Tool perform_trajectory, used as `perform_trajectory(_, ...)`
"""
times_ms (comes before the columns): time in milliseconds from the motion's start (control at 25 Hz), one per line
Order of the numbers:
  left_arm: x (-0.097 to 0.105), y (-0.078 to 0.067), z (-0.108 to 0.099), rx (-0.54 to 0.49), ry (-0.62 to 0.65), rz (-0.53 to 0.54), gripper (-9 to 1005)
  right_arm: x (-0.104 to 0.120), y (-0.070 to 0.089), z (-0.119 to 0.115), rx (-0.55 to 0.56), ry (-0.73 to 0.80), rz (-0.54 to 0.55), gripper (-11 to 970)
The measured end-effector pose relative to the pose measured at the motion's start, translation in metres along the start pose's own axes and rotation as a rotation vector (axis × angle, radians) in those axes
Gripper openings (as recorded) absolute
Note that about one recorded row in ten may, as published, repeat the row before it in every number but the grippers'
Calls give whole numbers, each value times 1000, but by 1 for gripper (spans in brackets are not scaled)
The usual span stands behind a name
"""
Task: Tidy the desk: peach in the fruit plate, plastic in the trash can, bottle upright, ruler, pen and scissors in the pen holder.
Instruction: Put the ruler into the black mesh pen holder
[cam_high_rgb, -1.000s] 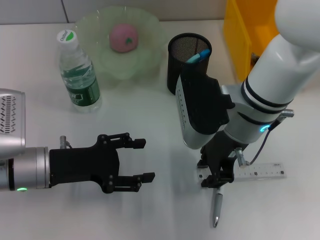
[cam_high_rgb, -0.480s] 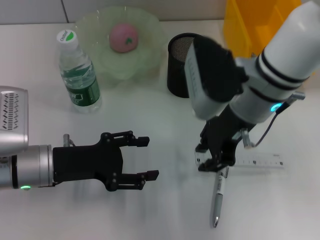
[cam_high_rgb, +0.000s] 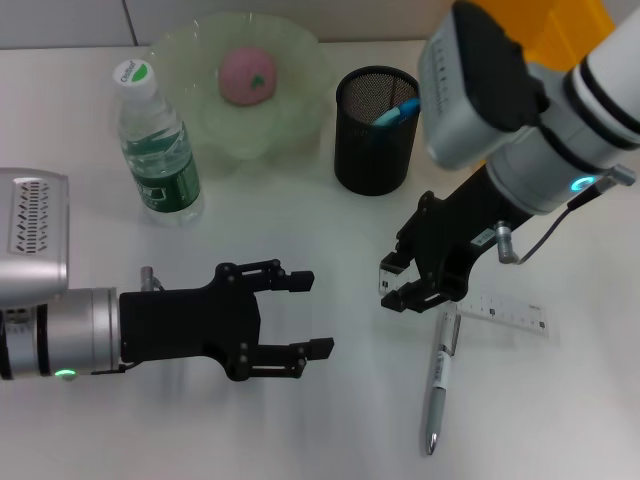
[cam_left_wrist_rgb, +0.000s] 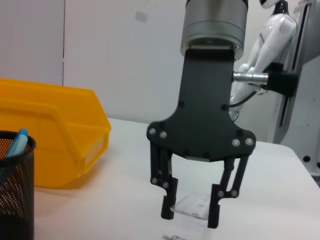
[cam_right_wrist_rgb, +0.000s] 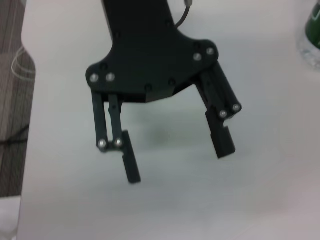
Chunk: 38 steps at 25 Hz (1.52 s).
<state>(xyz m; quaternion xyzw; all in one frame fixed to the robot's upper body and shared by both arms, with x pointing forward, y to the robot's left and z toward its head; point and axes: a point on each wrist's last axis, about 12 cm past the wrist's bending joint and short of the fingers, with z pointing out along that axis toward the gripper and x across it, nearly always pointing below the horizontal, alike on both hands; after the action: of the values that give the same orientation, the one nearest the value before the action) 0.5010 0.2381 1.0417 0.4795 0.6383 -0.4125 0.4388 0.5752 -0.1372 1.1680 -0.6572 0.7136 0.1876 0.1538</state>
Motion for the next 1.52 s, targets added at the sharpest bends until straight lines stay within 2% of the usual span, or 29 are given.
perform_trajectory(400,-5,-2,8,12,-42,-42,784,16,-5,-23,24,-154,50,387)
perform_trajectory(840,-11,-3,6,-1,-122,-60,784,55,4,-38,75,-515,28,387)
perform_trajectory(1040,-12,-3,4,-11,-146,-65,784,80,16,-31,117,-682,-48,386)
perform_trajectory(1360,-9,-4,-1,-48,-173,-85,784,106,21,-14,185,-810,-85,386)
perform_trajectory(1520,-9,-4,-3,-58,-180,-89,784,116,24,-6,249,-881,-138,387)
